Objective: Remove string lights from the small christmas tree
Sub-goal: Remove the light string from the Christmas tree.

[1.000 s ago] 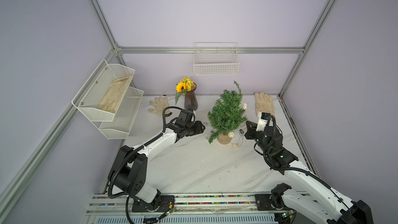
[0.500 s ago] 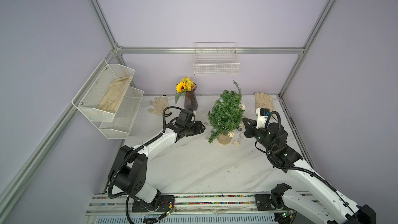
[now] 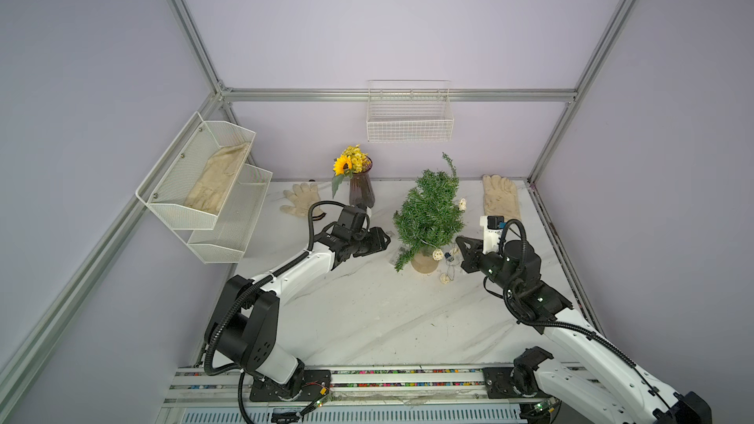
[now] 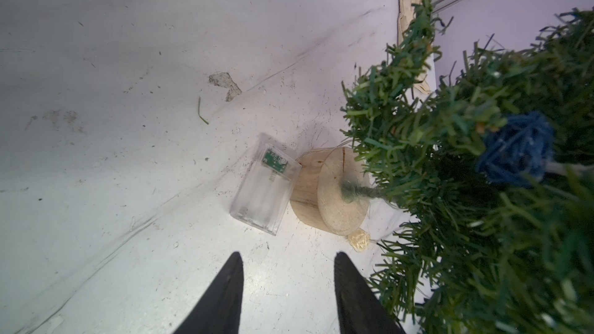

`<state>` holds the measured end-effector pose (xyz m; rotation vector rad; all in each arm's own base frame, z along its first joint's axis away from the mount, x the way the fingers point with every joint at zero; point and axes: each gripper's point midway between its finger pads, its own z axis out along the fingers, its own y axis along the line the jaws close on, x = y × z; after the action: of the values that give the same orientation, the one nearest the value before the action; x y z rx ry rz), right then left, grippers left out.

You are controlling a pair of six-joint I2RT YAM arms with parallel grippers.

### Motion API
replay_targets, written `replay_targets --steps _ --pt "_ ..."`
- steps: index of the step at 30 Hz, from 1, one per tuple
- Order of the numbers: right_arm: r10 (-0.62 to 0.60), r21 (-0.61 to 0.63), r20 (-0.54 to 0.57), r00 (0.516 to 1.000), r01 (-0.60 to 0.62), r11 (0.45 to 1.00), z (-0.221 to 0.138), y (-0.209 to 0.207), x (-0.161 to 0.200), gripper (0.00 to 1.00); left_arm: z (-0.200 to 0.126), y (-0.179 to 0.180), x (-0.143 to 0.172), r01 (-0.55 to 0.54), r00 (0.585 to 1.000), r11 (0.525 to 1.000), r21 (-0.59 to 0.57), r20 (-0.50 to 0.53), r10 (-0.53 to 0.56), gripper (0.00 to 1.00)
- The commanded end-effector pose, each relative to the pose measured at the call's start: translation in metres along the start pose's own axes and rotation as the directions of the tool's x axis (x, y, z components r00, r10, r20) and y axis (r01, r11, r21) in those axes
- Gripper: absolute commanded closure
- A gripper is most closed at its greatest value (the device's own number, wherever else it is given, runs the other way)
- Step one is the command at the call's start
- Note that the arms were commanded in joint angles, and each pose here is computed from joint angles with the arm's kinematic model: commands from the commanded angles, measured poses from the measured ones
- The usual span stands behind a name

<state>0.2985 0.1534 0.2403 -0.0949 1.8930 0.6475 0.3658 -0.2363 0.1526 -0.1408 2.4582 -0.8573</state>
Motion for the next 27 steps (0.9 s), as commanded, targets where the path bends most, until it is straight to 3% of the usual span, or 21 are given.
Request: replay_targets --steps 1,10,27 --pt "0.003 -0.061 0.05 0.999 0.0 0.998 -0.006 0.014 -0.016 1.0 -0.005 -0.019 -0.016 -0.004 0.999 0.998 0.058 0.046 0.001 0.54" --pt "0.009 -0.115 0.13 0.991 0.006 0.993 -0.032 0.04 -0.065 1.0 -0.002 -0.016 -0.013 -0.009 0.999 0.999 0.049 0.04 0.007 0.55" --pt "0.013 0.075 0.303 0.953 -0.037 0.997 -0.061 0.037 -0.164 1.0 -0.003 -0.01 -0.005 -0.053 0.998 0.998 0.036 0.021 0.052 0.54"
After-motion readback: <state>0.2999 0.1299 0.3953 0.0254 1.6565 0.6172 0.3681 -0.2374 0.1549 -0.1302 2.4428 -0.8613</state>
